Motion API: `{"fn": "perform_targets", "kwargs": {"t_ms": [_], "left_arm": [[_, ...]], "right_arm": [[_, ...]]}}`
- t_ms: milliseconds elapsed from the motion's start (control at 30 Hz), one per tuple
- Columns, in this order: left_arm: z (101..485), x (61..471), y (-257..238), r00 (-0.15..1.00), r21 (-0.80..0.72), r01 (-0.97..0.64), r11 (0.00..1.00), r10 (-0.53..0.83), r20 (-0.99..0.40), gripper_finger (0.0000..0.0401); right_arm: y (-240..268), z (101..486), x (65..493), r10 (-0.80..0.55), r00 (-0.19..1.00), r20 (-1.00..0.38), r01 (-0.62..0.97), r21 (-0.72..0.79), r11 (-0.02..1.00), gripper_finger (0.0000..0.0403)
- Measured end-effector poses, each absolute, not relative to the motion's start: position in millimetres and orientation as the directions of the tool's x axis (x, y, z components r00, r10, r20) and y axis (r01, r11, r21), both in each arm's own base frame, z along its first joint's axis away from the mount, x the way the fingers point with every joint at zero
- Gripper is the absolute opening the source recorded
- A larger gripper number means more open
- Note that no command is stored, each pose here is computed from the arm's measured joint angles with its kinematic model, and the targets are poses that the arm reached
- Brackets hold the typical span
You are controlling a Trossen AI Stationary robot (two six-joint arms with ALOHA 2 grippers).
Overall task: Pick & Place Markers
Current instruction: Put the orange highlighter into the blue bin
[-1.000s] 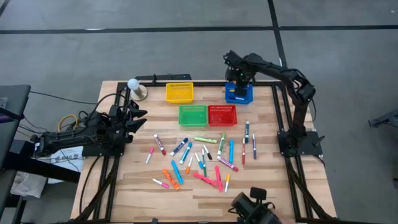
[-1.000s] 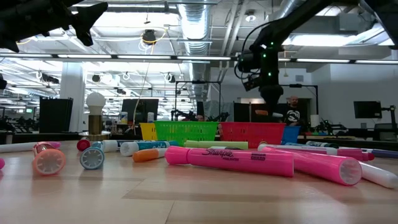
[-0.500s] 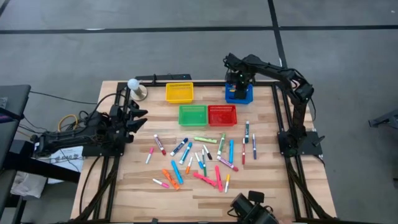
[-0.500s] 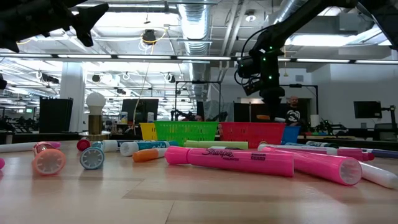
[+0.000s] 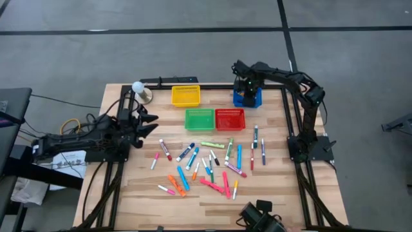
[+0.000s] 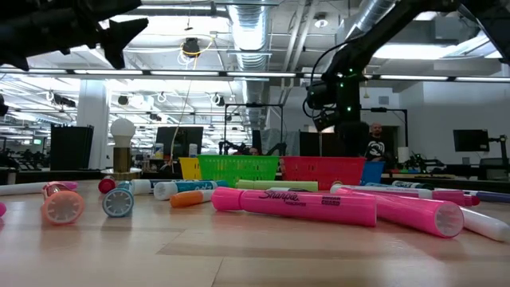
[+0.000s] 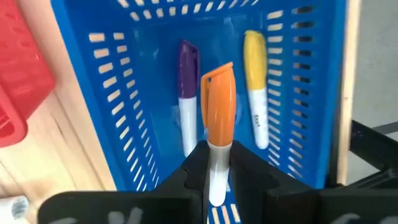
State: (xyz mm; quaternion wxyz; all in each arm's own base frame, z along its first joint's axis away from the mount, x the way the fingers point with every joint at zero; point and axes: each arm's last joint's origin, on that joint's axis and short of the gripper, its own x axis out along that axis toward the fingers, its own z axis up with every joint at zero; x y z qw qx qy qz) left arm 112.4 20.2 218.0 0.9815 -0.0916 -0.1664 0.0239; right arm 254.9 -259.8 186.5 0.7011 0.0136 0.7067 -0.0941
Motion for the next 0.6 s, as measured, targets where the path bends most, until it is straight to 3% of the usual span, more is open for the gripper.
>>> {"fn": "perform_targets", "kwargs": {"t_ms": [600], "left_arm": [[214.2, 116.8, 21.1, 0.955, -0.195, -0.023, 0.980, 0.080, 0.285, 0.0176]], "right_arm": [[-259.1, 169.9, 254.0, -0.145, 0.013, -0.989, 0.109, -0.143, 0.984, 0.0040]]}}
